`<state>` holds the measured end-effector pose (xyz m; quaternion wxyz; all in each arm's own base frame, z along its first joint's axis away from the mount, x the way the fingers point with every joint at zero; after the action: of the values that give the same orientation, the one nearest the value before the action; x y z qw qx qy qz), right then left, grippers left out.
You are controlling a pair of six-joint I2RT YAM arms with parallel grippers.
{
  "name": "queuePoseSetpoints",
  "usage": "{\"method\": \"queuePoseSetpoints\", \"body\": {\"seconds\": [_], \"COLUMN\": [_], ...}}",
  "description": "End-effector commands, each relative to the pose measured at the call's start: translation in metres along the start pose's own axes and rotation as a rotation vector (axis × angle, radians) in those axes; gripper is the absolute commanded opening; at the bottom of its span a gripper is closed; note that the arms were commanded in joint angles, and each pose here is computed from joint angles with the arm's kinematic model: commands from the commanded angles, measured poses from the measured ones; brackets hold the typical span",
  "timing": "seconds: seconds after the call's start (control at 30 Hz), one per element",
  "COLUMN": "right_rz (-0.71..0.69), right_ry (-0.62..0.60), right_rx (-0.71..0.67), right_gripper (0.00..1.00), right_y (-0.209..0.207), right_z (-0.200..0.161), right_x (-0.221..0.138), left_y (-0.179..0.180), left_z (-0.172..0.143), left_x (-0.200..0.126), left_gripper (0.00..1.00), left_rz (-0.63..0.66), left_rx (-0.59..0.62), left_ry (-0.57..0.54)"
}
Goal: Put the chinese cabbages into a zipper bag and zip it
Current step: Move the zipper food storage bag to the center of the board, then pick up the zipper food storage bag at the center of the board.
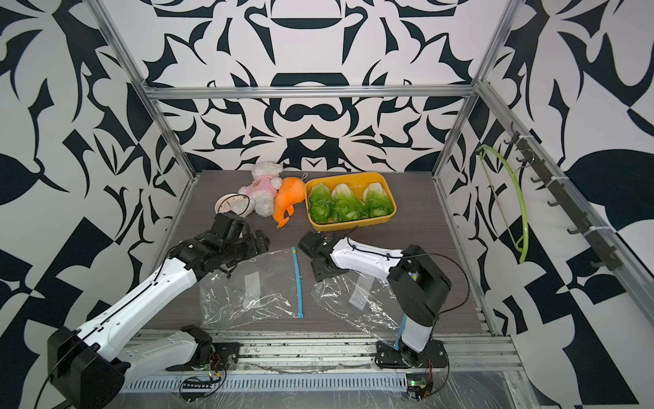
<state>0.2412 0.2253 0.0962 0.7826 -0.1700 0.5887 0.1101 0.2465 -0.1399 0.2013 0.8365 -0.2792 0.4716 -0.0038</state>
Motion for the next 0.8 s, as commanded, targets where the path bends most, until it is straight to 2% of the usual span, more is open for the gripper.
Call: {"method": "queuePoseSetpoints", "body": {"seconds": [0.0,0.1,0.2,0.37,0.43,0.53,0.77], "right_rz": [-0.050,-0.014,0.086,0.388,0.478,0.596,0.670], "right_ry": [-0.057,-0.100,-0.152,-0.192,-0.184,-0.152,-0.097], "right_rx": [-0.037,-0.039,-0.001,0.097,0.138,0.198,0.252], "right_gripper": [0.68,0.69,0.70,0.69,0.67,0.64,0.58], "right_y": [-0.021,-0.020,-0.008,0.033,0.050,0.072,0.096], "right_z": [0.002,0.009,0.020,0.028,0.029,0.026,0.025], "right_x": [-0.017,-0.033,-0.054,-0.076,-0.075,-0.061,-0.024], "left_y": [0.013,0.015,0.021,0.021,0.024,0.028,0.037], "left_z": [-0.014,-0.019,-0.024,-0.031,-0.032,-0.031,-0.032], "left_x": [0.005,0.007,0.012,0.027,0.033,0.045,0.071], "left_gripper": [0.99,0.99,0.95,0.86,0.86,0.80,0.71], "left_rz": [0.033,0.027,0.031,0.005,0.015,0.009,0.012], "left_rx": [-0.019,-0.032,-0.052,-0.071,-0.077,-0.087,-0.113], "left_ry": [0.046,0.066,0.079,0.123,0.139,0.134,0.166]}}
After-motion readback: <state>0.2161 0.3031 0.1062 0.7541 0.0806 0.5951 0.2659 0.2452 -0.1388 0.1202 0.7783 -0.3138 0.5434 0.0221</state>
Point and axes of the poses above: each gripper's point midway between its finger pads, its own x axis out along the fingers, its own y axis along the line the jaws close on, z = x × y, the point moved 4 cm from there along -x, back along the fingers, and after that the axes turned 8 degrees about -x, right-handed, at the moved point
